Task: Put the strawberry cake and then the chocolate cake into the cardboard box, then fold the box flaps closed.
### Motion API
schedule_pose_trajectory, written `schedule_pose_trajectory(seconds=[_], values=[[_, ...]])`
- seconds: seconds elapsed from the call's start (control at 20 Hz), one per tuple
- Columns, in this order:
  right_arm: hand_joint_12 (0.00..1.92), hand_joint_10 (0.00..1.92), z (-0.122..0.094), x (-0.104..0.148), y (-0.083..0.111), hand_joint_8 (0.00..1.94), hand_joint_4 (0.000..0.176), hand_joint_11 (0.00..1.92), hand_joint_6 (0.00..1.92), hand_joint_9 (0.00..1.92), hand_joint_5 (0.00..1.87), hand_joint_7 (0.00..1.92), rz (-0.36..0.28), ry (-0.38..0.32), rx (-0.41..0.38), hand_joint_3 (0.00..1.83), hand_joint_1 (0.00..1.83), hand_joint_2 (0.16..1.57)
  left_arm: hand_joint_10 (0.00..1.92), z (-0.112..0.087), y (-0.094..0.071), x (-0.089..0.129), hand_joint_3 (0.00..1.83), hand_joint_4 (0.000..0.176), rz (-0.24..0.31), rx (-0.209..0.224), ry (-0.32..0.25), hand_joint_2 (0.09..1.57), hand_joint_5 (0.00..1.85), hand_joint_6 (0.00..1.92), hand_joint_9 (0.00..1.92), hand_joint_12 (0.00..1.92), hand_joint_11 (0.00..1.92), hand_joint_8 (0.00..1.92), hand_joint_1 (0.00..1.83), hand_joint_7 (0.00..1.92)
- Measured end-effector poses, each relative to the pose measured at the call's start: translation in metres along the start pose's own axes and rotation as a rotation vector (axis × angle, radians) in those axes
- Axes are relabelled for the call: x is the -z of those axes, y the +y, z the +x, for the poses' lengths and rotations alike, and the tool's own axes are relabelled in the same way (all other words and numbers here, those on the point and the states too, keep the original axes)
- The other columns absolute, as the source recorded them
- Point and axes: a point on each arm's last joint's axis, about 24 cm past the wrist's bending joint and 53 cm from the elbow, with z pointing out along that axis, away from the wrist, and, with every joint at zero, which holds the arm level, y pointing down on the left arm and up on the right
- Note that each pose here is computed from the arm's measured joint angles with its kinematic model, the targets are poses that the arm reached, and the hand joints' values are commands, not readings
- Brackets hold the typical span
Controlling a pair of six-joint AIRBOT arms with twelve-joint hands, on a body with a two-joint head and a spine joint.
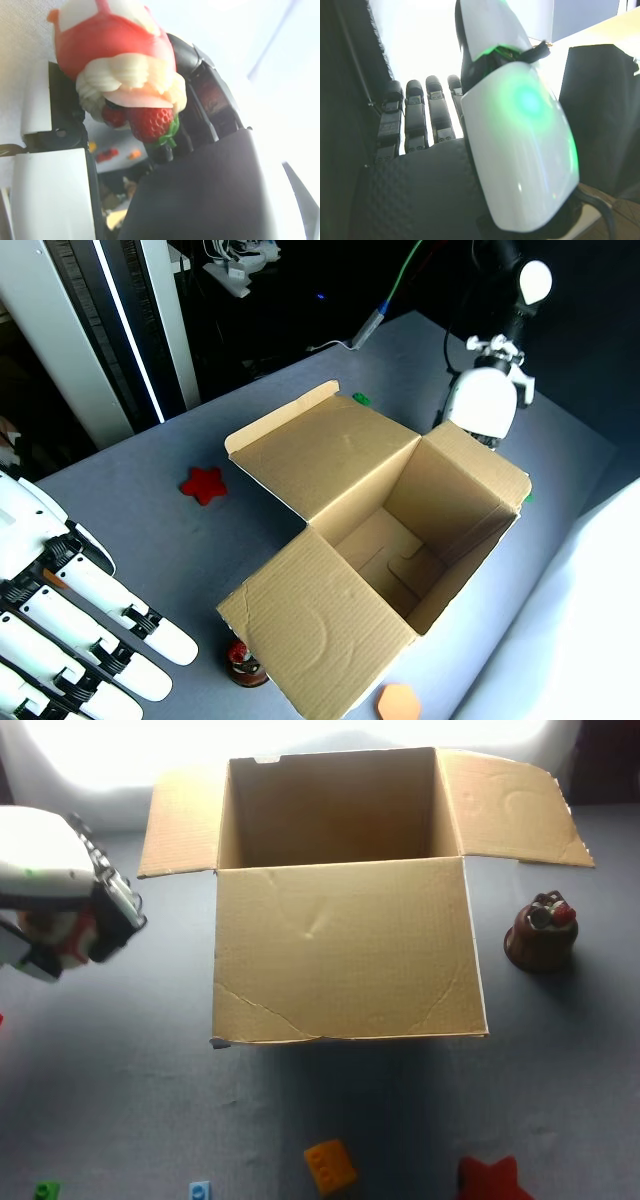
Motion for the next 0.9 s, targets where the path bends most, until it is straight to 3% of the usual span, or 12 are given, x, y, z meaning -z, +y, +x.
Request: schedule_pose_trajectory(seconds=[0.05, 0.25, 0.3, 0.35, 0.45, 0.5, 0.65, 0.8, 0.9], values=[[0.23, 0.01, 0.0, 0.0, 0.0, 0.0, 0.005, 0.01, 0.0, 0.04, 0.01, 0.02, 0.0, 0.0, 0.0, 0.0, 1.11, 1.05, 1.36, -0.005, 0.0, 0.005, 0.0, 0.0, -0.002, 0.0, -0.006, 1.18, 0.86, 1.17, 0.85, 1.6, 0.83, 1.27, 1.35, 0.75], [0.27, 0.01, 0.0, 0.0, 0.0, 0.0, 0.0, 0.0, 0.0, 0.04, 0.0, 0.01, 0.0, 0.0, 0.003, 0.01, 1.08, 1.07, 1.38, -0.021, -0.008, 0.022, 0.0, 0.0, 0.003, -0.022, -0.015, 1.18, 0.83, 1.2, 0.85, 1.6, 0.83, 1.26, 1.35, 0.76], [0.4, 0.01, 0.0, 0.0, 0.0, 0.0, 0.0, 0.0, 0.0, 0.05, 0.0, 0.02, 0.0, 0.0, 0.003, 0.0, 1.08, 1.07, 1.4, -0.025, -0.009, 0.028, 0.0, 0.0, -0.001, -0.027, -0.016, 1.18, 0.85, 1.14, 0.86, 1.61, 0.83, 1.26, 1.36, 0.76], [0.4, 0.01, 0.0, 0.0, 0.0, 0.0, 0.0, 0.0, 0.0, 0.05, 0.0, 0.02, 0.0, 0.0, 0.003, 0.0, 1.08, 1.07, 1.4, -0.028, -0.01, 0.032, 0.0, 0.0, 0.002, -0.03, -0.017, 1.18, 0.85, 1.14, 0.86, 1.61, 0.83, 1.26, 1.36, 0.76], [0.04, 0.01, 0.0, 0.0, 0.0, 0.01, 0.0, 0.0, 0.0, 0.02, 0.02, 0.03, 0.0, 0.0, 0.003, 0.0, 1.14, 1.05, 1.39, -0.041, -0.015, 0.041, 0.0, 0.0, 0.008, -0.043, -0.039, 1.17, 0.84, 1.13, 0.87, 1.62, 0.83, 1.24, 1.36, 0.78], [0.01, 0.01, 0.0, 0.0, 0.0, 0.01, 0.0, 0.0, 0.0, 0.02, 0.01, 0.03, 0.0, 0.0, 0.003, 0.0, 1.14, 1.05, 1.41, -0.049, -0.017, 0.045, 0.0, 0.0, 0.01, -0.047, -0.051, 1.17, 0.85, 1.11, 0.86, 1.63, 0.82, 1.25, 1.36, 0.77], [0.0, 0.01, 0.0, 0.0, 0.0, 0.0, 0.0, 0.0, 0.0, 0.02, 0.0, 0.03, 0.0, -0.001, 0.003, 0.01, 1.11, 1.08, 1.39, -0.056, -0.021, 0.049, 0.0, 0.0, 0.014, -0.072, -0.048, 1.17, 0.87, 1.09, 0.87, 1.62, 0.83, 1.23, 1.36, 0.78], [0.0, 0.02, -0.001, 0.0, 0.0, 0.01, 0.002, 0.0, 0.0, 0.03, 0.0, 0.04, 0.001, -0.003, 0.004, 0.0, 1.2, 1.04, 1.43, -0.065, -0.031, 0.052, 0.0, 0.0, 0.04, -0.098, -0.05, 1.17, 0.86, 1.07, 0.85, 1.65, 0.82, 1.25, 1.36, 0.78], [0.0, 0.01, -0.001, 0.0, 0.0, 0.0, 0.0, 0.0, 0.0, 0.02, 0.0, 0.02, 0.001, -0.004, 0.004, 0.01, 1.12, 1.07, 1.39, -0.07, -0.035, 0.052, 0.0, 0.0, 0.044, -0.124, -0.046, 1.17, 0.85, 1.1, 0.87, 1.63, 0.83, 1.24, 1.36, 0.79]])
